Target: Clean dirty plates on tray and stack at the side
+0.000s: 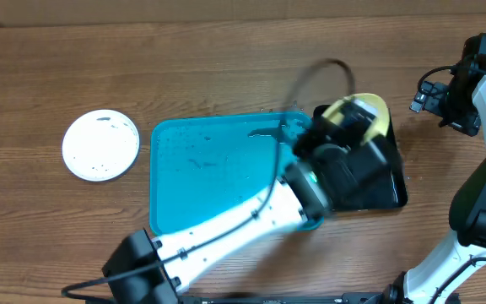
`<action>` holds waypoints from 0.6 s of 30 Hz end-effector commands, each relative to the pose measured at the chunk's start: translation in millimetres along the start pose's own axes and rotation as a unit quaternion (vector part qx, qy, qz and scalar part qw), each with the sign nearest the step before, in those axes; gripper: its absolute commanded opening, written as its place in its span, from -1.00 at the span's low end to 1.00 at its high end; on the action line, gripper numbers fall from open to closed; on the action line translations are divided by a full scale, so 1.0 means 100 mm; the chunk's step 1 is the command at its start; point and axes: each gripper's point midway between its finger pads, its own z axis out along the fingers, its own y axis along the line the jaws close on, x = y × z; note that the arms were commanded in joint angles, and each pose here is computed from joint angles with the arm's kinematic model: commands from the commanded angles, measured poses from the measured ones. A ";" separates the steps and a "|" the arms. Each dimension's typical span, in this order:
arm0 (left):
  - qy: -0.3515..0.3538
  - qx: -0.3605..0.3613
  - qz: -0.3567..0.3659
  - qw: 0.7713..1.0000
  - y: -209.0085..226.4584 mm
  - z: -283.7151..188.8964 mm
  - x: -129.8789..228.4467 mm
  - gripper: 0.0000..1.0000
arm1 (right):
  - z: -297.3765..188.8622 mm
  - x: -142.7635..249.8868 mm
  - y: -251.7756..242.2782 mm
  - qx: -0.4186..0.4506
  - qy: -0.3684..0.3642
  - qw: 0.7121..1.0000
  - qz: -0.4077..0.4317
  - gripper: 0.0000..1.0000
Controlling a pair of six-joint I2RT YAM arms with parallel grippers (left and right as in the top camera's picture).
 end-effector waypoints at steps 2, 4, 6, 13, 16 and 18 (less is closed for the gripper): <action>0.125 0.137 -0.166 0.969 0.07 0.48 0.29 -0.91 | -0.11 -0.05 -0.01 -0.004 -0.017 1.000 0.004 1.00; 0.164 0.183 -0.206 0.947 0.23 0.61 0.37 -0.91 | -0.11 -0.05 -0.01 -0.004 -0.017 1.000 0.004 1.00; 0.201 0.225 -0.255 0.919 0.49 0.74 0.45 -0.92 | -0.11 -0.05 -0.01 -0.004 -0.017 1.000 0.004 1.00; 0.284 0.176 -0.404 0.851 1.86 1.02 1.06 -0.92 | -0.11 -0.05 -0.01 -0.004 -0.017 1.000 0.004 1.00; 0.322 0.068 -0.462 0.824 2.68 1.01 1.60 -0.92 | -0.11 -0.05 -0.01 -0.004 -0.017 1.000 0.004 1.00; 0.338 0.005 -0.483 0.808 3.08 0.94 1.91 -0.92 | -0.11 -0.05 -0.01 -0.004 -0.017 1.000 0.004 1.00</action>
